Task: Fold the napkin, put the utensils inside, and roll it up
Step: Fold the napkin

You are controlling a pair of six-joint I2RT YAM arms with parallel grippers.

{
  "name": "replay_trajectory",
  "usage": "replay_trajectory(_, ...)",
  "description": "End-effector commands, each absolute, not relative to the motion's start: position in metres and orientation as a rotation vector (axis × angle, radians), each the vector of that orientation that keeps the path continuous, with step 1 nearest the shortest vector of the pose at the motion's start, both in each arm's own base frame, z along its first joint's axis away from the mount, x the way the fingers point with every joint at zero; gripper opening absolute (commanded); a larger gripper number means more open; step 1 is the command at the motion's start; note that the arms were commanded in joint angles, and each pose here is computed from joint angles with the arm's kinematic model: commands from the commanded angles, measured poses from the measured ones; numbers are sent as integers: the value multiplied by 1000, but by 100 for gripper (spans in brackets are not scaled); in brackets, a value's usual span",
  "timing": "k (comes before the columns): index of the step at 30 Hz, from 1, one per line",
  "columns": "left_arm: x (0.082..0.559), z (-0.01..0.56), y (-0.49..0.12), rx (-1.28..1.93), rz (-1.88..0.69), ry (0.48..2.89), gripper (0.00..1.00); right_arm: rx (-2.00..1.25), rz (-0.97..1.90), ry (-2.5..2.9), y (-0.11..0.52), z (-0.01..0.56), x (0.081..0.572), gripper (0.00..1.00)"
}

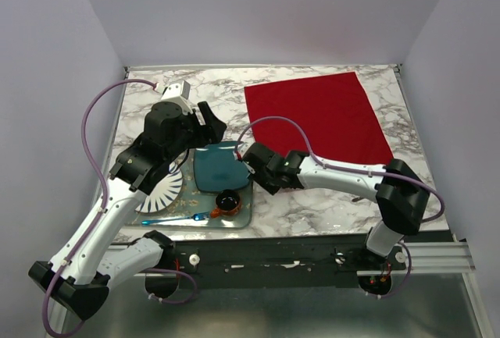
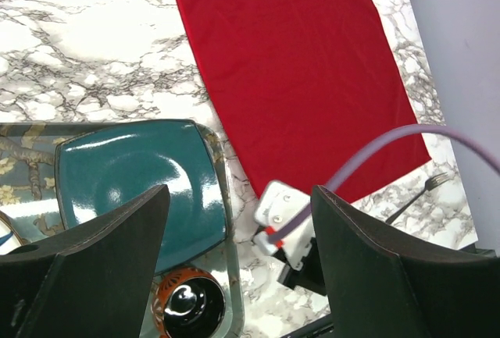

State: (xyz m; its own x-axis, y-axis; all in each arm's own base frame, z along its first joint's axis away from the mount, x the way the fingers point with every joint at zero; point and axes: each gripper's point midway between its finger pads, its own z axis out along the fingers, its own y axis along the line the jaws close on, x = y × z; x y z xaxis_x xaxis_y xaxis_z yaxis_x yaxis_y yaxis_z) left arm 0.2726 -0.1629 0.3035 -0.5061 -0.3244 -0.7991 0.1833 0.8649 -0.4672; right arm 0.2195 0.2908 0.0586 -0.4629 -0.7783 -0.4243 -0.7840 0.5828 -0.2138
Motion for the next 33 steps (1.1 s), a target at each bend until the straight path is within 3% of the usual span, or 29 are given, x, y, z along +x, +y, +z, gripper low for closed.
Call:
replay_trajectory(1,273,318,-164,-85,-645,1979,82,-1148,187,2363,306,94,209,1)
replay_trajectory(8,273,318,-164,-84,-640,1979,82,-1066,221,2365,301,115,205,1)
replay_trajectory(14,275,319,-165,-83,-646,1978,82,-881,173,2368,274,132,234,1)
replay_trajectory(27,295,312,-175,-35,-597,2031,86,-491,-200,2394,132,131,377,1)
replay_trajectory(33,315,303,-180,24,-527,2071,88,-375,-214,2344,88,150,450,1)
